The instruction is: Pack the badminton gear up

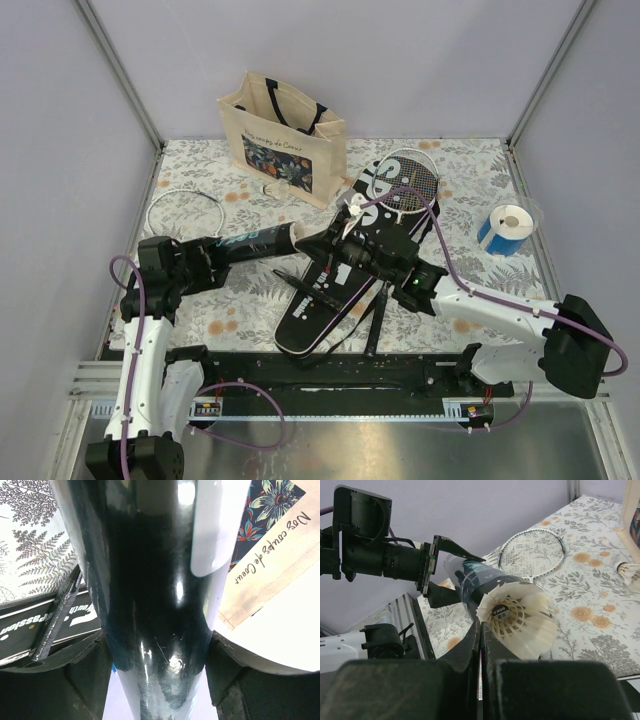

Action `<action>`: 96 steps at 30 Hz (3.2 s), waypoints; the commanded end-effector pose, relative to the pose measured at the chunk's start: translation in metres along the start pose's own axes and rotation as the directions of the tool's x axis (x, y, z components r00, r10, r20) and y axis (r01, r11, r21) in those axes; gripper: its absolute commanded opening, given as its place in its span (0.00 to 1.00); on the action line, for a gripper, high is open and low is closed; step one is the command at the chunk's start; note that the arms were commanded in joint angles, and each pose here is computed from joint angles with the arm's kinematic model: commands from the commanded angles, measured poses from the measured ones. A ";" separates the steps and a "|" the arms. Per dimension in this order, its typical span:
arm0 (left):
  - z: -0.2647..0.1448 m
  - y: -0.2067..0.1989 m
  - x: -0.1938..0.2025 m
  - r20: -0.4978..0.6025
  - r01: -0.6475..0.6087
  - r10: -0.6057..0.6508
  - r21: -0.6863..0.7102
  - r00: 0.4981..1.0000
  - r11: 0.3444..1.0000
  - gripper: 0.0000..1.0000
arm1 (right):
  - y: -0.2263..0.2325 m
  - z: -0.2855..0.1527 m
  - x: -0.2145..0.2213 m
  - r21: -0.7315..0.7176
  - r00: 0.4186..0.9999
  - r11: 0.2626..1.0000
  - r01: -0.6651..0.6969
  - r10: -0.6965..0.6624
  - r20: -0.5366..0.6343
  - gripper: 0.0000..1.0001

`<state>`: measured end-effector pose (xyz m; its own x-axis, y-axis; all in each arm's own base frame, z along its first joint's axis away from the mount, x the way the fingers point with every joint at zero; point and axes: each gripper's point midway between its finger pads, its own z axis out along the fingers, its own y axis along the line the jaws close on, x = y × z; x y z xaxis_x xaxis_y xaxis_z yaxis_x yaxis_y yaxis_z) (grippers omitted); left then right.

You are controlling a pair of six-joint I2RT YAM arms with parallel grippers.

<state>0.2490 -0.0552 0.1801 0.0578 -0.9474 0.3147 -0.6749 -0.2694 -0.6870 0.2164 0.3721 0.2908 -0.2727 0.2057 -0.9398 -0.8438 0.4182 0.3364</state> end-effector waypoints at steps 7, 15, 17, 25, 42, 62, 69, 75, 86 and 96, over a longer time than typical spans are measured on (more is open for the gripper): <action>-0.020 -0.033 0.024 -0.101 -0.020 0.033 0.124 0.994 0.992 0.19 | 0.028 0.031 -0.021 -0.103 0.989 0.989 -0.104 0.114 0.092 0.00; -0.025 -0.033 0.030 -0.144 -0.002 0.024 0.152 0.989 0.988 0.18 | 0.030 0.029 -0.009 -0.142 0.973 0.973 -0.184 0.200 0.111 0.00; -0.025 -0.033 0.031 -0.144 -0.001 0.023 0.153 0.989 0.988 0.18 | 0.027 0.026 -0.009 -0.128 0.972 0.974 -0.185 0.201 0.120 0.00; -0.027 -0.034 0.033 -0.151 -0.039 0.066 0.173 0.986 0.984 0.18 | 0.016 0.016 -0.012 -0.063 0.958 0.970 -0.233 0.240 0.154 0.00; -0.033 -0.046 0.048 -0.197 -0.146 0.196 0.243 0.961 0.959 0.18 | 0.014 0.037 0.001 -0.010 0.919 0.921 -0.389 0.388 0.063 0.00; -0.028 -0.042 0.044 -0.182 -0.156 0.200 0.227 0.963 0.961 0.18 | 0.009 -0.007 -0.045 0.077 0.954 0.953 -0.294 0.288 0.079 0.39; -0.031 -0.042 0.044 -0.177 -0.164 0.206 0.225 0.962 0.960 0.18 | -0.003 -0.021 -0.052 0.114 0.963 0.957 -0.266 0.258 0.075 0.42; -0.033 -0.043 0.044 -0.171 -0.167 0.208 0.227 0.963 0.959 0.18 | -0.012 -0.024 -0.044 0.127 0.966 0.957 -0.260 0.258 0.033 0.45; -0.033 -0.045 0.042 -0.156 -0.173 0.212 0.231 0.965 0.957 0.18 | 0.003 -0.045 -0.064 0.060 0.968 0.967 -0.247 0.243 0.066 0.52; -0.034 -0.045 0.042 -0.152 -0.177 0.216 0.234 0.965 0.956 0.18 | -0.014 -0.050 -0.047 0.140 0.942 0.932 -0.334 0.325 0.085 0.57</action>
<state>0.2520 -0.0744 0.2051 -0.1429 -0.9464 0.2896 -0.5954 -0.1515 -0.7890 0.2070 0.3136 0.3429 -0.4619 0.3834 -0.7998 -0.6874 0.4150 0.5960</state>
